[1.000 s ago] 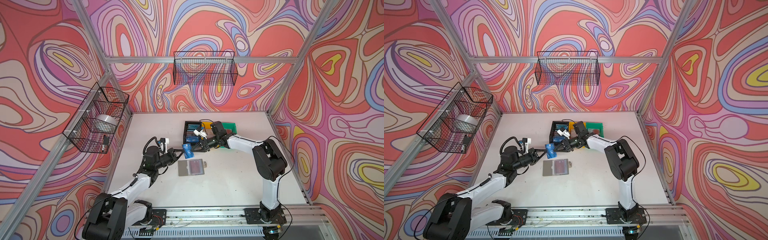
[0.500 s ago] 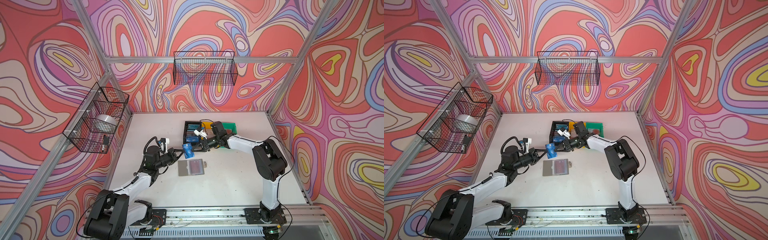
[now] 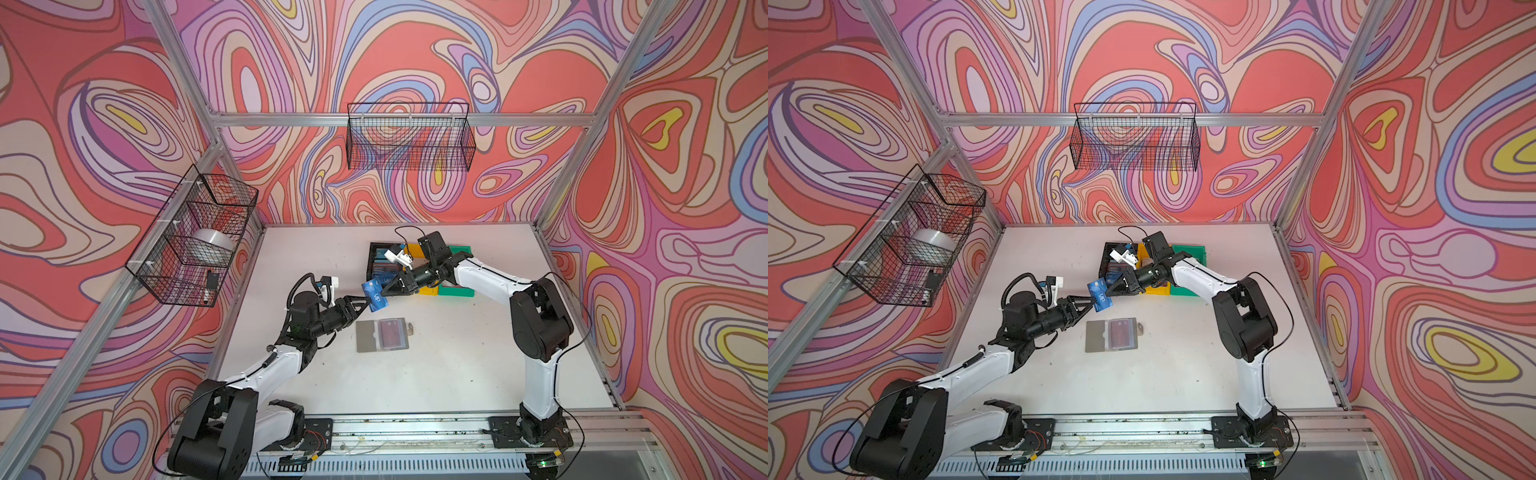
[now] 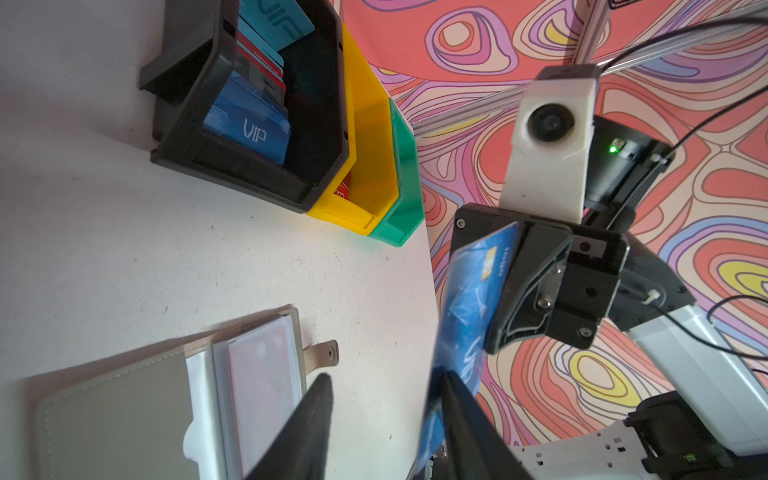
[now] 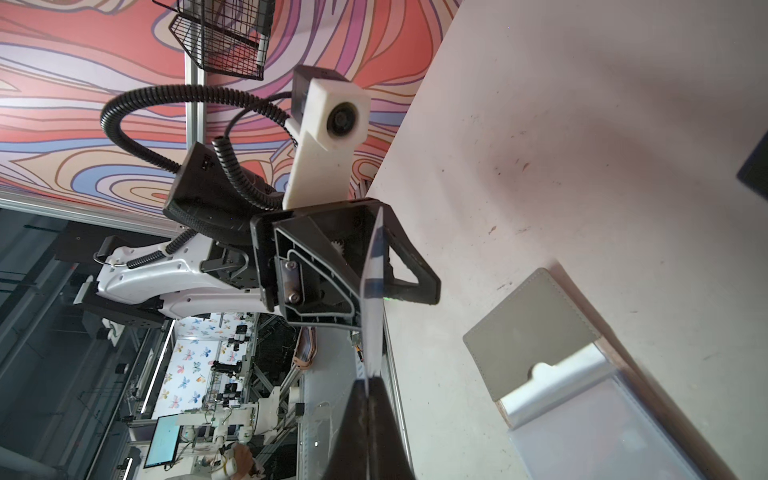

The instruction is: Take the credit cards out of the card holder

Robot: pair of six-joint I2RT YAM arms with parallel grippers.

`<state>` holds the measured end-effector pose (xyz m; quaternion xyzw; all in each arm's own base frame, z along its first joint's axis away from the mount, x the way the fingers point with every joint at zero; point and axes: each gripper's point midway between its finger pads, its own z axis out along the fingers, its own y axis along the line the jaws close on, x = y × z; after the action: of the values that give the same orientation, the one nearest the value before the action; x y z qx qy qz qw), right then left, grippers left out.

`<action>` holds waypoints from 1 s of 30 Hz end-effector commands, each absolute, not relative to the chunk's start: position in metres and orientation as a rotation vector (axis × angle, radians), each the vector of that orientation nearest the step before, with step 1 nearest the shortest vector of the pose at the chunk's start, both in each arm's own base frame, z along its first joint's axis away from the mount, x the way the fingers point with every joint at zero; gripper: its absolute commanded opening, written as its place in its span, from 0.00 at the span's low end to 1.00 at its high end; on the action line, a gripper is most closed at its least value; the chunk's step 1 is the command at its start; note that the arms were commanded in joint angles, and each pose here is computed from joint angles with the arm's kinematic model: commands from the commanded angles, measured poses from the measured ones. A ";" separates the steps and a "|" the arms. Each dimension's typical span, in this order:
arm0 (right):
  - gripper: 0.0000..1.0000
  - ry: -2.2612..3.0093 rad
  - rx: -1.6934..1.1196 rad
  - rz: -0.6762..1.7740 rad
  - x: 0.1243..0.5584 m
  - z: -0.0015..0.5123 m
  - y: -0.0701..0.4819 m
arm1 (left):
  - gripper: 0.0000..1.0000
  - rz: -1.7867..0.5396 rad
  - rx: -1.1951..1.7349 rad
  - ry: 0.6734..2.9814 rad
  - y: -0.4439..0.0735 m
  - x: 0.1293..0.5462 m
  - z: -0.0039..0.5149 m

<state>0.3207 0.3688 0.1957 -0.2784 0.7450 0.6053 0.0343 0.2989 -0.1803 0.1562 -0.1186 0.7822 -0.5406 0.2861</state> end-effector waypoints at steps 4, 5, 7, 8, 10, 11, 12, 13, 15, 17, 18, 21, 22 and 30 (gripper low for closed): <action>0.00 2.394 -0.955 1.699 0.334 0.187 0.361 | 0.68 -1.389 -0.302 2.157 -0.178 0.290 0.148; 0.00 2.424 -0.967 1.659 0.339 0.184 0.359 | 0.69 -1.376 -0.300 2.168 -0.177 0.289 0.147; 0.00 2.463 -1.000 1.543 0.353 0.183 0.358 | 0.70 -1.355 -0.295 2.184 -0.175 0.288 0.146; 0.00 2.473 -1.019 1.485 0.360 0.183 0.357 | 0.70 -1.349 -0.291 2.188 -0.175 0.287 0.146; 0.00 2.491 -1.032 1.370 0.377 0.182 0.357 | 0.71 -1.346 -0.286 2.190 -0.175 0.285 0.146; 0.00 2.501 -1.035 1.312 0.385 0.181 0.356 | 0.71 -1.344 -0.282 2.190 -0.174 0.285 0.147; 0.00 2.514 -1.039 1.248 0.391 0.179 0.354 | 0.72 -1.340 -0.279 2.196 -0.174 0.284 0.147; 0.00 2.526 -1.041 1.181 0.398 0.176 0.351 | 0.72 -1.332 -0.278 2.205 -0.174 0.283 0.145; 0.00 2.532 -1.063 1.039 0.410 0.172 0.344 | 0.72 -1.315 -0.268 2.215 -0.173 0.283 0.145; 0.00 2.522 -1.087 0.891 0.423 0.166 0.336 | 0.73 -1.298 -0.266 2.227 -0.172 0.283 0.144; 0.00 2.507 -1.103 0.844 0.427 0.164 0.333 | 0.73 -1.293 -0.264 2.233 -0.171 0.283 0.143; 0.00 2.467 -1.140 0.733 0.436 0.157 0.326 | 0.73 -1.290 -0.255 2.244 -0.172 0.284 0.142; 0.00 2.447 -1.160 0.707 0.438 0.155 0.326 | 0.73 -1.291 -0.255 2.246 -0.173 0.285 0.142; 0.00 2.335 -1.306 0.455 0.448 0.140 0.325 | 0.73 -1.308 -0.257 2.250 -0.175 0.287 0.141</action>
<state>0.4353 0.3212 0.1083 -0.4280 0.8671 0.2103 0.1437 0.2823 -0.1739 0.1344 -0.1027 0.8323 -0.4819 0.2539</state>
